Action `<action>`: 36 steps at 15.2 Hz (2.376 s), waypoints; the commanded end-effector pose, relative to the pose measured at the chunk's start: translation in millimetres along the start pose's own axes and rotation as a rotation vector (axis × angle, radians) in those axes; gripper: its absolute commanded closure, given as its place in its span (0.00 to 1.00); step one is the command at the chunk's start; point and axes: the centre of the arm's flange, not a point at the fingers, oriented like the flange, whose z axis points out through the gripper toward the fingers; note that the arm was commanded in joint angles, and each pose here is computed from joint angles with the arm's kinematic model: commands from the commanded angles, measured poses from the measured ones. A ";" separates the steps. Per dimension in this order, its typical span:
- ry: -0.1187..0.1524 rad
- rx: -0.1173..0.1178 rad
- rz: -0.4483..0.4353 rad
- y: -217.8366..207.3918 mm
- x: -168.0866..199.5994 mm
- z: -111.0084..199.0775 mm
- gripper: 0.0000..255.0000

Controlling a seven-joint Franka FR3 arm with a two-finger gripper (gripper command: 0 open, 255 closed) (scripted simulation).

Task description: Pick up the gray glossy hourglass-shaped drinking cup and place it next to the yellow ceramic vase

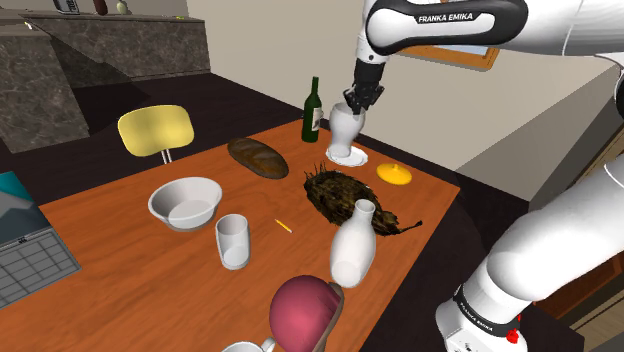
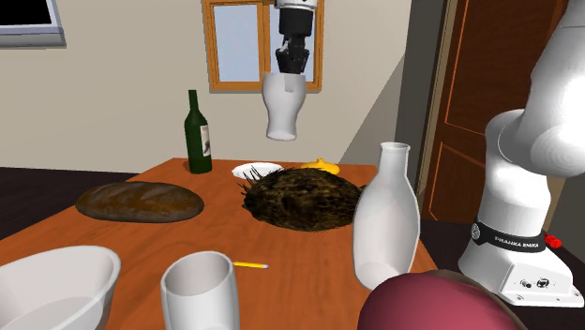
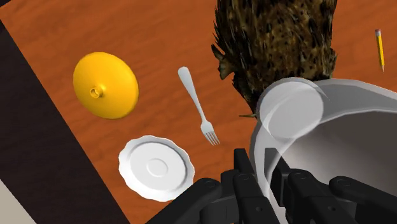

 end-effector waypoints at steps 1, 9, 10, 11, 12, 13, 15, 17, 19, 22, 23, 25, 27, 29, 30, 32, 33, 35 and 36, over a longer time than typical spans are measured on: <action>0.001 0.001 -0.001 25.3 -8.3 2.4 1.00; 0.001 0.001 -0.001 124.5 -44.1 7.8 1.00; 0.001 0.001 -0.001 136.9 -48.6 8.5 1.00; 0.001 0.001 -0.001 149.3 -53.0 9.2 1.00; 0.001 0.001 -0.001 161.7 -57.5 9.8 1.00; 0.001 0.001 -0.001 174.1 -62.0 10.5 1.00; 0.001 0.001 -0.001 198.9 -70.9 11.9 1.00; 0.001 0.001 -0.001 223.7 -79.9 13.2 1.00; 0.001 0.001 -0.001 248.5 -88.8 14.6 1.00; 0.001 0.001 -0.001 285.7 -102.2 16.6 1.00; 0.001 0.001 -0.001 298.1 -106.7 17.3 1.00; 0.001 0.001 -0.001 322.9 -115.7 18.7 1.00; 0.001 0.001 -0.001 347.7 -124.6 20.0 1.00; 0.001 0.001 -0.001 372.5 -133.6 21.4 1.00; 0.001 0.001 -0.001 384.9 -138.0 22.1 1.00; 0.001 0.001 -0.001 409.7 -147.0 23.4 1.00; 0.001 0.001 -0.001 419.2 -150.4 23.9 1.00; 0.001 0.001 -0.001 418.1 -151.8 34.3 1.00; 0.001 0.001 -0.001 417.5 -152.5 39.5 1.00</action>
